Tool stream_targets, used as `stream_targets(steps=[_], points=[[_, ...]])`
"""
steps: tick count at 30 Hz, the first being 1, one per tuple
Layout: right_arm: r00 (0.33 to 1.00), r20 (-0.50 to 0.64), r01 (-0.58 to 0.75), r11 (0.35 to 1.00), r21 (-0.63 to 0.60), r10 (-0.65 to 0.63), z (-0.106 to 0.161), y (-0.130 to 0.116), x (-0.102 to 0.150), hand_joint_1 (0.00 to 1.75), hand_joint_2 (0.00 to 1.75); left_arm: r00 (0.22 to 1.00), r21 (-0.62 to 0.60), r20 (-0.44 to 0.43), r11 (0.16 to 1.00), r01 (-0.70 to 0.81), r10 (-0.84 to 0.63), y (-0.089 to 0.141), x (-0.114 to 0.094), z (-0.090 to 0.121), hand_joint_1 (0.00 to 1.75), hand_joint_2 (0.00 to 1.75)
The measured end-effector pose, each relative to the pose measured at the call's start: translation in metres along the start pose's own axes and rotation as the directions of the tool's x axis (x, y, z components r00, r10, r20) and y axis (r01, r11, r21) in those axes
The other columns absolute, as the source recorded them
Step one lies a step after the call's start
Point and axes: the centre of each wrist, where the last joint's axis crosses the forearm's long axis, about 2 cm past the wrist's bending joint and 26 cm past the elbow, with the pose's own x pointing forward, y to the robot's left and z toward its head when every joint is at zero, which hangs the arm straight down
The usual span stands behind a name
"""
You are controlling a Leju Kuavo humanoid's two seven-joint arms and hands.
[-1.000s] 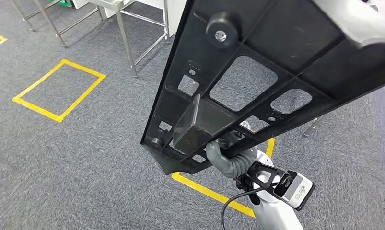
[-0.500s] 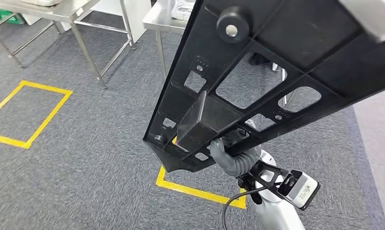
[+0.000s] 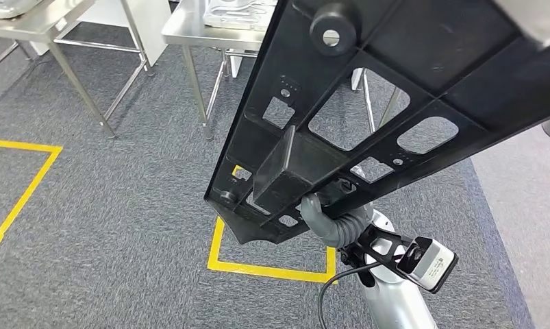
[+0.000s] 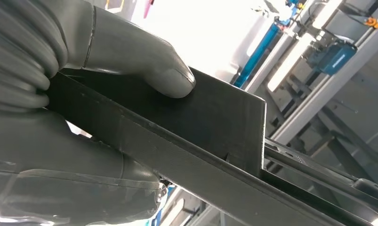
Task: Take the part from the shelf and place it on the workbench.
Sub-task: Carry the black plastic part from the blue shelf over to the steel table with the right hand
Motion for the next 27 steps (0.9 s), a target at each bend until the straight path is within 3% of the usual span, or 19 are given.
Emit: stream_targets(steps=[27], points=[[1.0,0.006,-0.019,1.0,-0.021,0.019,-0.0031,-0.0025,-0.0014,1.75,1.75,1.0,-0.011,-0.01,0.999,-0.03,0.03,0.0021,0.0005,-0.0004,0.0,1.75]])
